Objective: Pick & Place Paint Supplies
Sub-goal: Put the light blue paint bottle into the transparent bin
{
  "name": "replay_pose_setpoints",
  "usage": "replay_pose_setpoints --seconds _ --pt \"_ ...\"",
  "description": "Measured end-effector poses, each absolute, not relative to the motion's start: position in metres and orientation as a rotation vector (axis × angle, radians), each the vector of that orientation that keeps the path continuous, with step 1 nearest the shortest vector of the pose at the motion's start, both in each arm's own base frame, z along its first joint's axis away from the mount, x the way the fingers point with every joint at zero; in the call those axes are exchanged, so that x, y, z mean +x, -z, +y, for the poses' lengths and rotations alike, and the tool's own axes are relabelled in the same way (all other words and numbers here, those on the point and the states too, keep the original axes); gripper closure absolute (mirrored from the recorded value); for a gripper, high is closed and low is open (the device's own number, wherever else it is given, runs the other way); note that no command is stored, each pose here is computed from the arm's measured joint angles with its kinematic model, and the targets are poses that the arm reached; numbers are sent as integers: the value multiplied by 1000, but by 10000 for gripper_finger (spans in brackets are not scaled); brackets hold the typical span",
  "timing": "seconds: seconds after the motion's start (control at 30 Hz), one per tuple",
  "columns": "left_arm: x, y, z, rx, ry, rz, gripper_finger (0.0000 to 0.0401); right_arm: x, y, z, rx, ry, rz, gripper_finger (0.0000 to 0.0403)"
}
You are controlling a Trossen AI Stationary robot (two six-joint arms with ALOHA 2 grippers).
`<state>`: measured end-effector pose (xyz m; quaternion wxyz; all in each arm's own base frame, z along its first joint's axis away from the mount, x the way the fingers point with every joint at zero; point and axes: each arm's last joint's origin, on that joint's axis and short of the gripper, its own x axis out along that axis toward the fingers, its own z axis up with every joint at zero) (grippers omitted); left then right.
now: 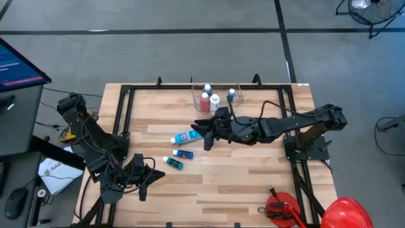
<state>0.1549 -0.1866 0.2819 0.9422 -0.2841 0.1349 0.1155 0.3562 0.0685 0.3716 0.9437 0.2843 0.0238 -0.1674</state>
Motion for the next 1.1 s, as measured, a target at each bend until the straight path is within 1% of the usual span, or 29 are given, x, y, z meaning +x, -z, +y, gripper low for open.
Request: replay_pose_setpoints --seconds 0.23,0.5,0.7,1.1 --pt "156 -283 -186 -587 -248 255 400 354 -389 80 611 211 40 270" --pt "169 -283 -176 -609 -300 243 400 354 -395 87 629 44 85 269" --pt "185 -281 -163 -555 -253 359 400 352 -393 95 614 -144 171 269" --pt "213 -278 -131 -475 -207 493 400 341 -378 101 561 -110 374 269"
